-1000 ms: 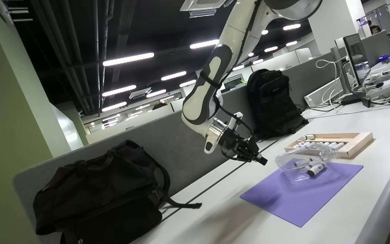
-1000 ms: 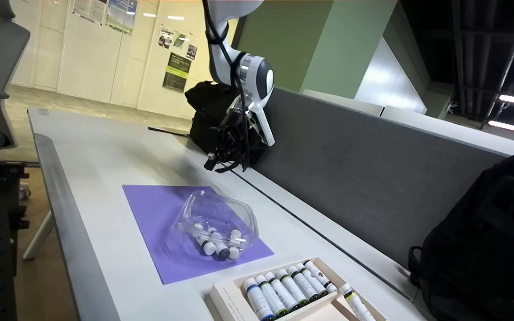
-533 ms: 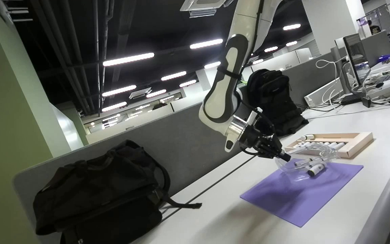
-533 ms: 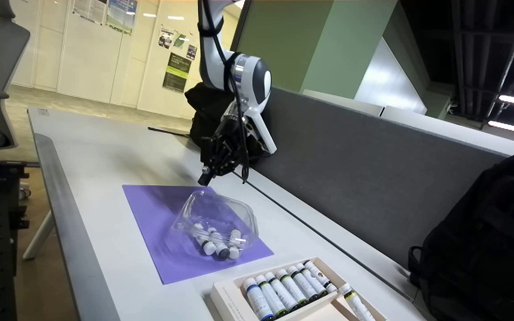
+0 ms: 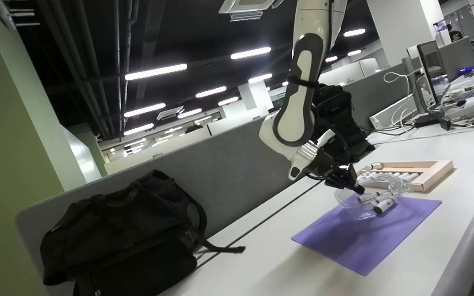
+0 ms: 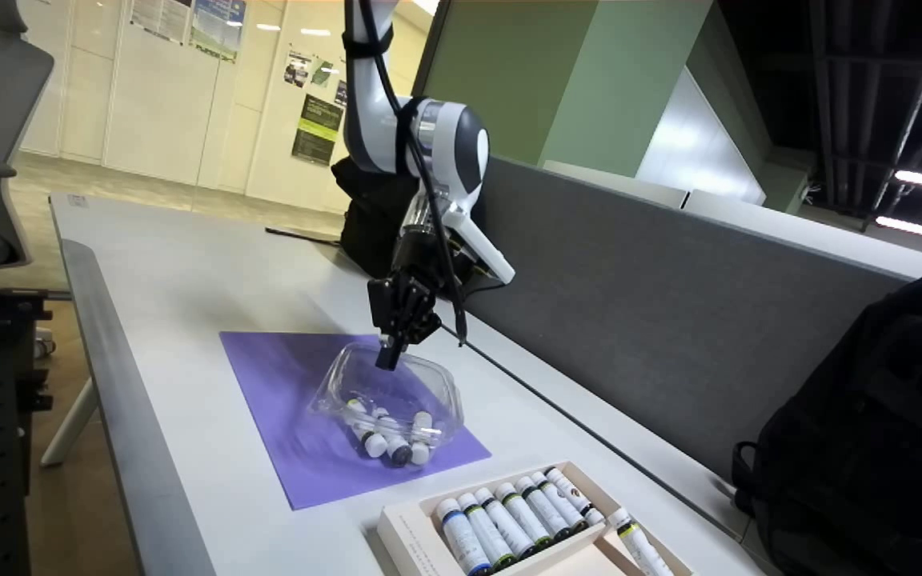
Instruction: Close the lid on the clear container
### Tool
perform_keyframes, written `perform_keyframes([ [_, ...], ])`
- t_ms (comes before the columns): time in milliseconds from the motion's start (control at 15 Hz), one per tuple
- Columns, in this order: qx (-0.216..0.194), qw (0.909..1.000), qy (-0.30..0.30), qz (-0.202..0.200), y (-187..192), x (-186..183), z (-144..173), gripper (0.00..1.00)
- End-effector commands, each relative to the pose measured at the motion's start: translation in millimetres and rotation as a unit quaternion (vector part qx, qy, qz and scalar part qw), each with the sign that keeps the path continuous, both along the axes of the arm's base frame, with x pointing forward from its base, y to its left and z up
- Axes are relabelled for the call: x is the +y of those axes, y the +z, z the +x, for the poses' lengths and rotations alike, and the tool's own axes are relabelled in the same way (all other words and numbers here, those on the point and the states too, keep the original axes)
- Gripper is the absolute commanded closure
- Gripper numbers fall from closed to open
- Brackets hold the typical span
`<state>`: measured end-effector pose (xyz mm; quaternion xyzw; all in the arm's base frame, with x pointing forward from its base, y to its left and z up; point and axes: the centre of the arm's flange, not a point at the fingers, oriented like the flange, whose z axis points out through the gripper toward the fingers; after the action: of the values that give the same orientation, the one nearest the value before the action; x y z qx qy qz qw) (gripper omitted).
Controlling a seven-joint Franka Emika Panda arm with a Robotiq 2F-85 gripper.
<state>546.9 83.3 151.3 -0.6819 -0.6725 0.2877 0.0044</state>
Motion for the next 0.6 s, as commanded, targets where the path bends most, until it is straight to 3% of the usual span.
perform_keyframes([
  [0, -0.064, 0.9979, -0.002, -0.014, 7.4, -7.4, -19.3, 1.0],
  [333, -0.13, 0.9914, 0.006, -0.016, 10.8, -6.7, -23.8, 1.0],
  [533, -0.146, 0.9891, 0.005, -0.015, 13.7, -6.3, -26.9, 1.0],
])
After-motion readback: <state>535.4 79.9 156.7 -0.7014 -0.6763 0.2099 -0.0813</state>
